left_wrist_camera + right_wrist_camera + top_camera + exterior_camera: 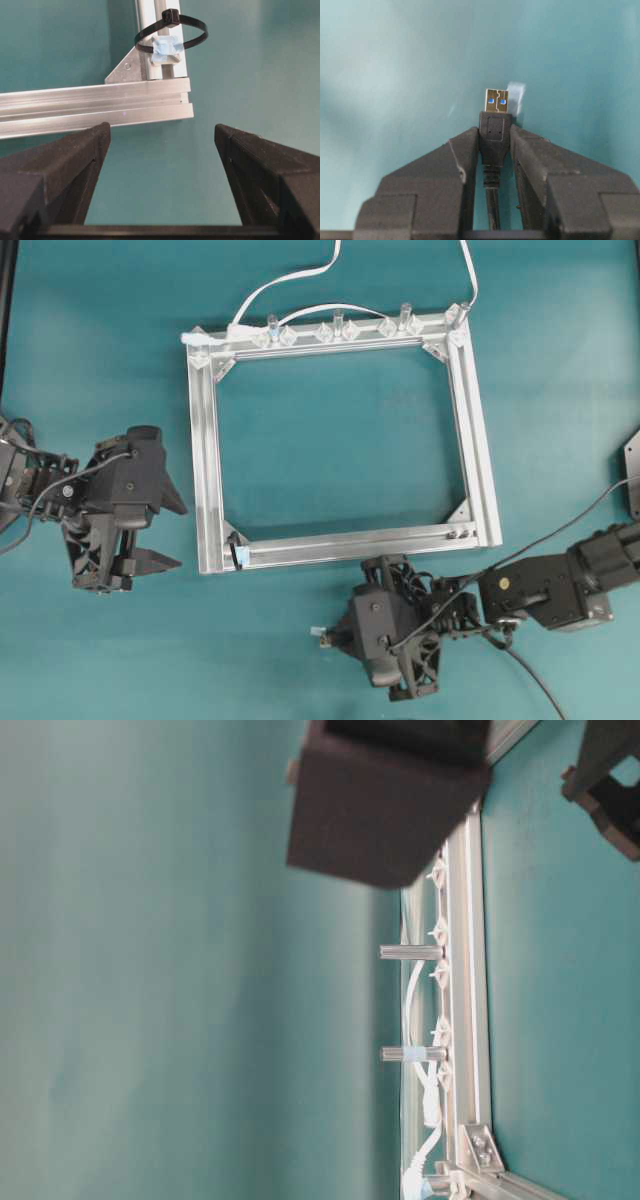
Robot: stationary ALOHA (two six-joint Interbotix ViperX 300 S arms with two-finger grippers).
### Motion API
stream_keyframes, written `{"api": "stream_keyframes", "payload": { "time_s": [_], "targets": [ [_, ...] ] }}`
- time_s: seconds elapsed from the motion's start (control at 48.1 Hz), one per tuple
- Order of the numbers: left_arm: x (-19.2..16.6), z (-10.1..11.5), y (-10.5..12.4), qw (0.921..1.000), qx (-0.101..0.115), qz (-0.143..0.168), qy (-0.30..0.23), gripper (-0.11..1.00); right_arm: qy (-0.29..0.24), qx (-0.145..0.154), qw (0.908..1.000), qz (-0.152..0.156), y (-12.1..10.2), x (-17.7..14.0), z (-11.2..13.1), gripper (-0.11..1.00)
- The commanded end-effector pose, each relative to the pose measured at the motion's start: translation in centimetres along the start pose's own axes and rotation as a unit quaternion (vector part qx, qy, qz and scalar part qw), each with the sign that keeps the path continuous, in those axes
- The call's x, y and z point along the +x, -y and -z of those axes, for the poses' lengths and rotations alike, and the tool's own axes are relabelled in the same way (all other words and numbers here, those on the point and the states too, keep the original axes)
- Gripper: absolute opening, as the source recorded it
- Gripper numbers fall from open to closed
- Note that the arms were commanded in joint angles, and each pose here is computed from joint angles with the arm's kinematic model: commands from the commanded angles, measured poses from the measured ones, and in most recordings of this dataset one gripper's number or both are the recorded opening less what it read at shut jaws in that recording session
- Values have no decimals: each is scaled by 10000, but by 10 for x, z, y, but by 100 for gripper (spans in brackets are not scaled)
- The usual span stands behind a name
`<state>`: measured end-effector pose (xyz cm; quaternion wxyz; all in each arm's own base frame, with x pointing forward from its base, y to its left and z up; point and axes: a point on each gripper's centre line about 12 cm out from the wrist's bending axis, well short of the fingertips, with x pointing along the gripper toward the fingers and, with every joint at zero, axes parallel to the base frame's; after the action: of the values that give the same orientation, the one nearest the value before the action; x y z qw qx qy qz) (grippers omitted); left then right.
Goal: Insert the wire through the string loop located on the left side.
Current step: 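Close the right gripper on the black USB cable plug and lift, then carry the USB plug with the right gripper toward the zip-tie loop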
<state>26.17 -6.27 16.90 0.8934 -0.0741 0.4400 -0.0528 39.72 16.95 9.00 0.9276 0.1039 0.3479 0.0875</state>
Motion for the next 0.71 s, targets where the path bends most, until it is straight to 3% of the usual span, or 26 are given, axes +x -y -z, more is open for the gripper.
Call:
{"api": "stream_keyframes", "payload": {
  "time_s": [0.0,0.686],
  "targets": [
    [-3,-9,4,9999,4,51,145,87,363,15,9992,-149,-8,-18,-28,24],
    [-3,-8,3,9999,4,49,137,87,175,-440,9989,60,34,-66,-75,24]
  ]
}}
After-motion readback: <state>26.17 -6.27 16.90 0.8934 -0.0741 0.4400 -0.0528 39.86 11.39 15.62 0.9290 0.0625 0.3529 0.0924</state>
